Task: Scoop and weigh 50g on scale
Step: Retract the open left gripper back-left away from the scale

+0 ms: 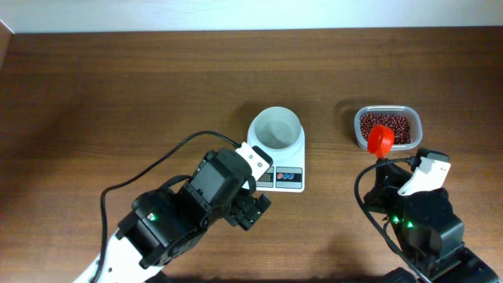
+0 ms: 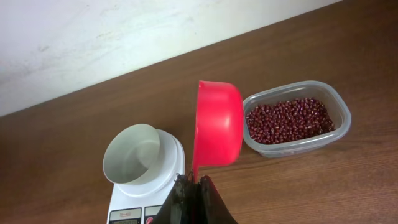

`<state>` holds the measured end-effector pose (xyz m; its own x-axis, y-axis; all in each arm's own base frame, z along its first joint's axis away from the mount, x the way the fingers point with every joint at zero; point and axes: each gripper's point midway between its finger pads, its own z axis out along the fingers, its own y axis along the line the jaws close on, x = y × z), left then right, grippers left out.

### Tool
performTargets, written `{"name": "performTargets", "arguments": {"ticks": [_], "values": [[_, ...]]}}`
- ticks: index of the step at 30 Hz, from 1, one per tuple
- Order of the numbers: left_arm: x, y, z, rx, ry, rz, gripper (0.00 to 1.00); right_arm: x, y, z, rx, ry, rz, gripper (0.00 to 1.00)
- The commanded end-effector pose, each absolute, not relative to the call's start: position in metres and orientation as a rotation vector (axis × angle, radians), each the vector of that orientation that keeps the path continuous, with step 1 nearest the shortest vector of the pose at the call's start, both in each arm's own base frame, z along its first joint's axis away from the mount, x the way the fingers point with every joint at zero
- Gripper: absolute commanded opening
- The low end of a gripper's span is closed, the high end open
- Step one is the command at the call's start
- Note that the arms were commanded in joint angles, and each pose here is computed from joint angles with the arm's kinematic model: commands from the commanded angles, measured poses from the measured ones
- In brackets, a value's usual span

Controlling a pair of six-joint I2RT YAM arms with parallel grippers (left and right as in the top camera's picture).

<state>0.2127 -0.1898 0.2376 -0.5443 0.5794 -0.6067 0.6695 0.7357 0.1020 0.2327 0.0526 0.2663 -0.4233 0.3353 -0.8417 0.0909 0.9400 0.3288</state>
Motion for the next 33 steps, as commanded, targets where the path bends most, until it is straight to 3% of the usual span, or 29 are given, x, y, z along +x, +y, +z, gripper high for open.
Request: {"name": "performTargets", "arguments": {"ticks": [1,10,21,28,33], "values": [[0.212,-0.188,0.238,1.1,2.24,-0.128,0.99,0.234,0.049,0.27,0.311,1.992,0.259,0.04],[0.192,-0.176,0.264,1.338,2.093,-0.259,0.99,0.234,0.049,0.267,0.309,2.006,0.251,0.04],[0.199,-0.154,0.239,1.325,2.23,-0.158,0.99,0.232,0.053,0.263,0.292,2.03,0.267,0.04],[0.192,-0.153,0.245,1.375,2.169,-0.391,0.99,0.23,0.052,0.26,0.29,2.043,0.259,0.04],[0.201,-0.134,0.242,1.279,2.246,-0.361,0.99,0.229,0.051,0.258,0.288,2.054,0.252,0.04]]}}
